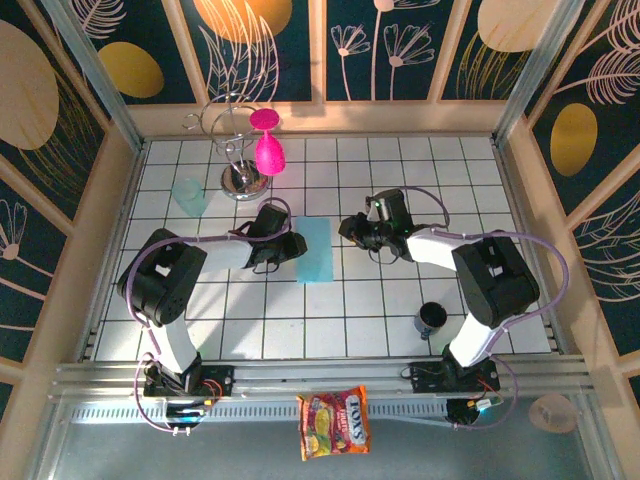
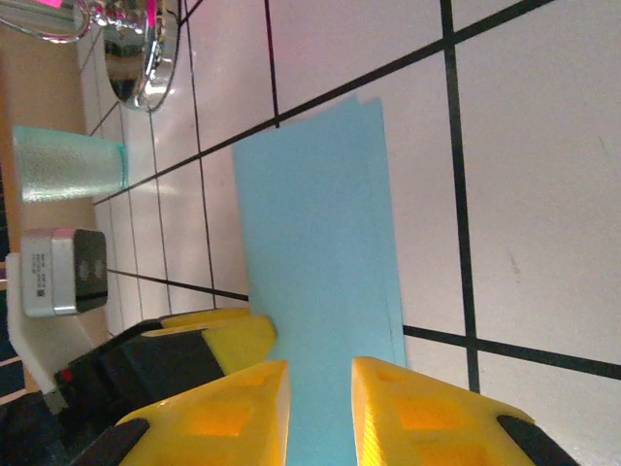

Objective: Fold a paper plane with a square sheet of paper (pick it up from the middle)
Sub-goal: First fold in half a square sheet of paper at the center of the table, then hold the square sheet of paper at the center of the table.

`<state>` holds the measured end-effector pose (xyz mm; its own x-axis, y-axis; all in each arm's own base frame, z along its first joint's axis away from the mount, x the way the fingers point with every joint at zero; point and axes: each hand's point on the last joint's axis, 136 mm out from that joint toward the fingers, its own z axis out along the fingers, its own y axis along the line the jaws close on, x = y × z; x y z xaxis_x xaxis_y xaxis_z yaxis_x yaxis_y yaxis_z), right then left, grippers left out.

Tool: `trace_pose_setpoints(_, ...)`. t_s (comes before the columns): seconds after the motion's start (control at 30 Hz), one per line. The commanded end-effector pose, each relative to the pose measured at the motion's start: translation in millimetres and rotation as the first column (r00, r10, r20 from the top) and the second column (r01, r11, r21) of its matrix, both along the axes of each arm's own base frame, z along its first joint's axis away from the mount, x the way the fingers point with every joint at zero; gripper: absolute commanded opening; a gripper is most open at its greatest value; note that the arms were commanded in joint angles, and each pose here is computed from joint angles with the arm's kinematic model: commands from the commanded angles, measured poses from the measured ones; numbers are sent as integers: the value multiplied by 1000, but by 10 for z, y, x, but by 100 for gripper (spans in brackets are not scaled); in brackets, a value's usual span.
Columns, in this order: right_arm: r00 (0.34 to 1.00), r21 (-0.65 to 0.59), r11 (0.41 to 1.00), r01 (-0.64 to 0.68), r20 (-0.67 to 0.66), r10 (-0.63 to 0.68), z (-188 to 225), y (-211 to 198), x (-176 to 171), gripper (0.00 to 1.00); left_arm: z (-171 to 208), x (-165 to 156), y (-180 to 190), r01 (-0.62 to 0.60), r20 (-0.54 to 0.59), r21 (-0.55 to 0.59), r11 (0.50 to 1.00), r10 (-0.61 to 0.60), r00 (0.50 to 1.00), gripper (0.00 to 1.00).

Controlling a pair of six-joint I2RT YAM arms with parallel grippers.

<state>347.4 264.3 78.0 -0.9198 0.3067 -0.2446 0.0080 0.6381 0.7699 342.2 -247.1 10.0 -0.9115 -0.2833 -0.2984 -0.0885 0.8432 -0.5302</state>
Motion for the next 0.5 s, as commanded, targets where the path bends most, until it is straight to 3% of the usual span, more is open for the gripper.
trace_pose_setpoints(0.0,1000,-49,999,-18,6,19,-109,12,-23,24,-891,-503,362,-2,-224,185,983,45,974,36)
trace_pose_setpoints(0.3,998,-44,997,-57,-11,57,-211,115,-50,23,-1007,-564,456,103,-237,276,956,-36,971,37)
trace_pose_setpoints(0.47,998,-41,998,-57,-11,56,-220,128,-58,22,-1014,-549,419,126,-236,269,955,-61,970,38)
